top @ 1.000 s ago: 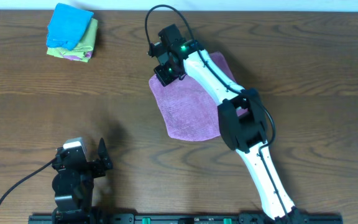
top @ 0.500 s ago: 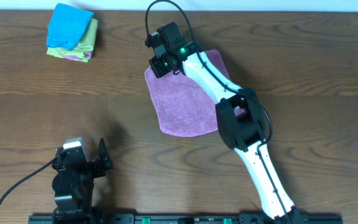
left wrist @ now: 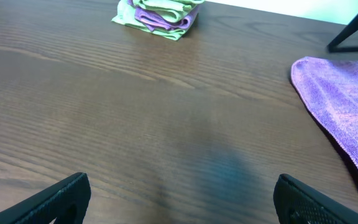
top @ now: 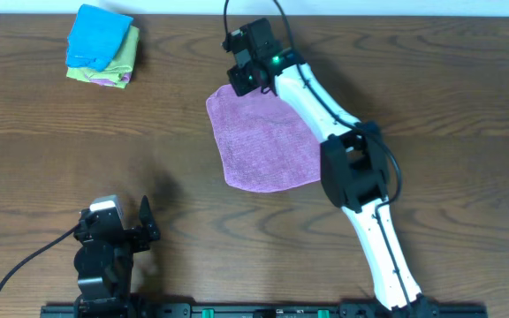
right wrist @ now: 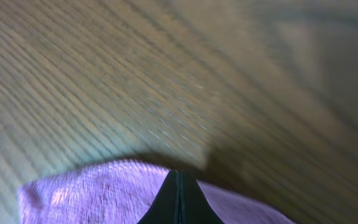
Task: Fold the cloth
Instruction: 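Drag the cloth further left with the right gripper and release, then move the right gripper aside and bring the left gripper forward, then grasp the cloth's left edge with the left gripper and straighten it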
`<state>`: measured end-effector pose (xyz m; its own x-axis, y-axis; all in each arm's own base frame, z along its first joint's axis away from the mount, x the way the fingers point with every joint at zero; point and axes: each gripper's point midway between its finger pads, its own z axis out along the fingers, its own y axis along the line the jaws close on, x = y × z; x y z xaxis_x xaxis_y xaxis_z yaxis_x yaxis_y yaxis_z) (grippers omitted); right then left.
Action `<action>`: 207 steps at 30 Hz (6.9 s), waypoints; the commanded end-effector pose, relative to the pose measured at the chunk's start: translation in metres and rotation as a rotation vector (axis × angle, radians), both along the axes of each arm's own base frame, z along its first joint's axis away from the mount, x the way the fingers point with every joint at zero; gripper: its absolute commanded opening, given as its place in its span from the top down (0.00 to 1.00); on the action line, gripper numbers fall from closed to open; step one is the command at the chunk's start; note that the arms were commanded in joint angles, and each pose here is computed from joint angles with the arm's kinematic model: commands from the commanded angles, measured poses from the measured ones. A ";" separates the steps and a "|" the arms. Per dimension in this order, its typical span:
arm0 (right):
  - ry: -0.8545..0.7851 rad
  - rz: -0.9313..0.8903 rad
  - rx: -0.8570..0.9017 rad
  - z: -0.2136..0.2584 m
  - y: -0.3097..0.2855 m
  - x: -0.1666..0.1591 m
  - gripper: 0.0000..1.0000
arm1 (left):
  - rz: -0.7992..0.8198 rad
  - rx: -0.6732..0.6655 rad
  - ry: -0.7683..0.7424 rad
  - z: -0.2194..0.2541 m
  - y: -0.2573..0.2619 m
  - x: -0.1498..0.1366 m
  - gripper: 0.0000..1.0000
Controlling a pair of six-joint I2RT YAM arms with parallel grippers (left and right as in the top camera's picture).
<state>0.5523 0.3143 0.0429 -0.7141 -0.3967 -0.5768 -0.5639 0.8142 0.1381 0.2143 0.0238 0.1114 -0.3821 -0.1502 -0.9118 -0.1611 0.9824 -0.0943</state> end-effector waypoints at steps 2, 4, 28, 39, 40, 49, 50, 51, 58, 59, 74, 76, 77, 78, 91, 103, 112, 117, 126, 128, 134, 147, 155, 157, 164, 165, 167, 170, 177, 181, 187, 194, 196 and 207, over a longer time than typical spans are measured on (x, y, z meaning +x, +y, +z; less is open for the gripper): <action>-0.187 -0.029 -0.049 0.111 -0.032 0.012 0.99 | 0.001 0.005 0.014 -0.007 0.000 0.000 0.05; -0.183 -0.048 -0.091 0.129 -0.050 0.003 0.99 | 0.001 0.005 0.014 -0.007 0.000 0.000 0.05; 0.140 -0.113 -0.233 0.253 -0.173 -0.190 0.99 | -0.147 -0.268 -0.098 0.018 -0.040 0.009 0.05; 0.288 -0.166 -0.251 0.236 -0.212 -0.240 0.83 | -0.219 -0.527 -0.042 0.015 -0.068 0.002 0.05; 0.308 -0.164 -0.258 0.231 -0.214 -0.246 0.79 | -0.217 -0.533 -0.042 0.015 -0.068 0.002 0.05; 0.422 -0.128 -0.227 0.201 -0.211 -0.282 0.53 | -0.254 -0.521 -0.121 0.035 -0.070 0.007 0.05; 0.397 -0.114 -0.229 0.206 -0.213 -0.286 0.52 | -0.292 -0.534 -0.109 0.035 -0.077 0.005 0.05; 0.368 -0.104 -0.231 0.212 -0.215 -0.289 0.51 | -0.323 -0.546 -0.097 0.034 -0.083 0.003 0.05; 0.157 -0.098 -0.170 0.243 -0.227 -0.312 0.44 | -0.317 -0.628 0.038 0.003 -0.090 0.002 0.05; 0.133 -0.100 -0.148 0.243 -0.227 -0.315 0.39 | -0.312 -0.632 0.055 0.000 -0.090 0.004 0.05; 0.110 -0.206 -0.039 0.215 -0.242 -0.304 0.33 | -0.442 -0.532 0.372 -0.022 -0.133 0.035 0.05; 0.110 -0.223 -0.025 0.216 -0.245 -0.302 0.33 | -0.441 -0.524 0.407 -0.022 -0.137 0.045 0.05; 0.108 -0.233 -0.024 0.216 -0.248 -0.301 0.33 | -0.438 -0.522 0.421 -0.023 -0.138 0.049 0.05; 0.107 -0.245 -0.023 0.216 -0.251 -0.300 0.33 | -0.434 -0.522 0.443 -0.025 -0.140 0.054 0.05; 0.079 -0.304 -0.003 0.219 -0.270 -0.289 0.34 | -0.547 -0.730 0.507 -0.049 -0.182 0.105 0.05; 0.061 -0.300 -0.003 0.216 -0.270 -0.279 0.30 | -0.573 -0.757 0.566 -0.074 -0.204 0.102 0.05; 0.075 -0.290 0.006 0.213 -0.268 -0.278 0.31 | -0.555 -0.799 0.584 -0.091 -0.210 0.106 0.05; 0.076 -0.287 0.013 0.213 -0.266 -0.278 0.31 | -0.583 -0.831 0.629 -0.100 -0.225 0.098 0.05; 0.079 -0.275 0.032 0.214 -0.263 -0.278 0.32 | -0.703 -0.928 0.735 -0.094 -0.247 0.070 0.05; 0.079 -0.275 0.032 0.214 -0.263 -0.279 0.32 | -0.718 -0.944 0.756 -0.093 -0.249 0.065 0.05; 0.078 -0.265 0.045 0.215 -0.260 -0.279 0.32 | -0.786 -0.991 0.794 -0.085 -0.255 0.054 0.05; 0.071 -0.256 0.048 0.216 -0.259 -0.278 0.32 | -0.872 -1.055 0.841 -0.073 -0.261 0.039 0.22; 0.059 -0.256 0.050 0.218 -0.259 -0.275 0.32 | -0.787 -1.040 0.943 -0.092 -0.254 0.025 0.28; 0.055 -0.257 0.050 0.218 -0.259 -0.274 0.32 | -0.772 -1.042 0.962 -0.094 -0.253 0.022 0.28; 0.037 -0.256 0.052 0.220 -0.259 -0.271 0.32 | -0.715 -1.021 0.981 -0.103 -0.248 0.022 0.38; 0.036 -0.256 0.052 0.220 -0.259 -0.270 0.33 | -0.709 -1.015 0.979 -0.104 -0.248 0.022 0.41; 0.033 -0.256 0.052 0.221 -0.259 -0.270 0.34 | -0.691 -1.001 0.975 -0.107 -0.246 0.024 0.53; 0.030 -0.256 0.053 0.221 -0.259 -0.269 0.36 | -0.675 -0.988 0.970 -0.109 -0.245 0.026 0.70; 0.033 -0.256 0.052 0.219 -0.259 -0.267 0.38 | -0.596 -0.938 0.952 -0.121 -0.235 0.034 0.94; 0.042 -0.256 0.052 0.217 -0.260 -0.265 0.38 | -0.558 -0.901 0.939 -0.121 -0.220 0.050 0.94; 0.051 -0.255 0.051 0.213 -0.259 -0.260 0.38 | -0.520 -0.652 1.022 -0.111 -0.191 0.073 0.94; 0.076 -0.253 0.051 0.205 -0.259 -0.254 0.40 | -0.388 -0.309 1.122 -0.095 -0.143 0.086 0.94; 0.096 -0.253 0.050 0.199 -0.259 -0.251 0.40 | -0.352 -0.257 1.148 -0.093 -0.133 0.083 0.94; 0.365 -0.143 0.208 0.118 -0.226 -0.240 0.43 | -0.293 -0.195 1.227 -0.095 -0.117 0.066 0.94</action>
<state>0.3213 0.0743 0.1862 -0.9004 -0.1743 -0.3987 -0.3320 0.8676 0.3703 0.2777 -0.1000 0.0189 -0.9951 -0.0252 0.0954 -0.0458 0.9744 -0.2202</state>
